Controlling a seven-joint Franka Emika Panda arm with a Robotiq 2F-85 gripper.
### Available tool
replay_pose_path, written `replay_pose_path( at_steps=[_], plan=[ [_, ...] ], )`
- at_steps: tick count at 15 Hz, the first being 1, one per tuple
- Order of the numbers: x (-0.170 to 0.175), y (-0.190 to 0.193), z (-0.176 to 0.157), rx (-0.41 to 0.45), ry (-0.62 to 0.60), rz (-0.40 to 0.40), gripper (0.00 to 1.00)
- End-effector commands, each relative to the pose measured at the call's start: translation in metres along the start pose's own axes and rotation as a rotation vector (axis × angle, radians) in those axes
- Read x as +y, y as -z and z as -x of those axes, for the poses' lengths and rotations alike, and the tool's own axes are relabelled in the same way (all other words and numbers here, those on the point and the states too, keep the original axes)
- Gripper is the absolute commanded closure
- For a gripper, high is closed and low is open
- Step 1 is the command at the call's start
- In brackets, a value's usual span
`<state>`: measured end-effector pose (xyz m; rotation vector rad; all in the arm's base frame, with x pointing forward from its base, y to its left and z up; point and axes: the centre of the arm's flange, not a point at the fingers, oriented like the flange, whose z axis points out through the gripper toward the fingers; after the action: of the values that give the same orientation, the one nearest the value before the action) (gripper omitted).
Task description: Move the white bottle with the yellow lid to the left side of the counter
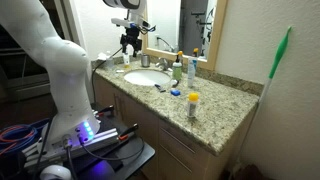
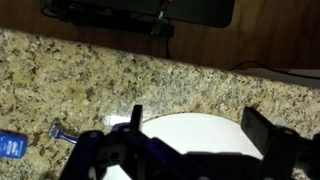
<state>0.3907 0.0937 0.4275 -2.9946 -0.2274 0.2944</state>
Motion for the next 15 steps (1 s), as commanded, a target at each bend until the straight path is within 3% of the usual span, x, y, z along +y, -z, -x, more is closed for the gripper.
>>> replay_pose_path(
  at_steps=[1, 2, 3, 7, 8, 9, 13, 14, 15],
  plan=[
    [0.000, 0.000, 0.000, 0.000, 0.000, 0.000, 0.00],
    [0.000, 0.000, 0.000, 0.000, 0.000, 0.000, 0.00],
    [0.000, 0.001, 0.000, 0.102, -0.029, 0.021, 0.00],
    [-0.005, 0.008, 0.000, 0.289, -0.188, 0.001, 0.00],
    [-0.036, 0.081, 0.000, 0.331, -0.224, 0.008, 0.00],
    [-0.037, 0.091, 0.004, 0.361, -0.271, 0.007, 0.00],
    [-0.063, 0.196, 0.042, 0.499, -0.477, -0.064, 0.00],
    [-0.053, 0.153, 0.030, 0.477, -0.391, -0.056, 0.00],
    [-0.059, 0.175, 0.043, 0.502, -0.427, -0.068, 0.00]
  ],
)
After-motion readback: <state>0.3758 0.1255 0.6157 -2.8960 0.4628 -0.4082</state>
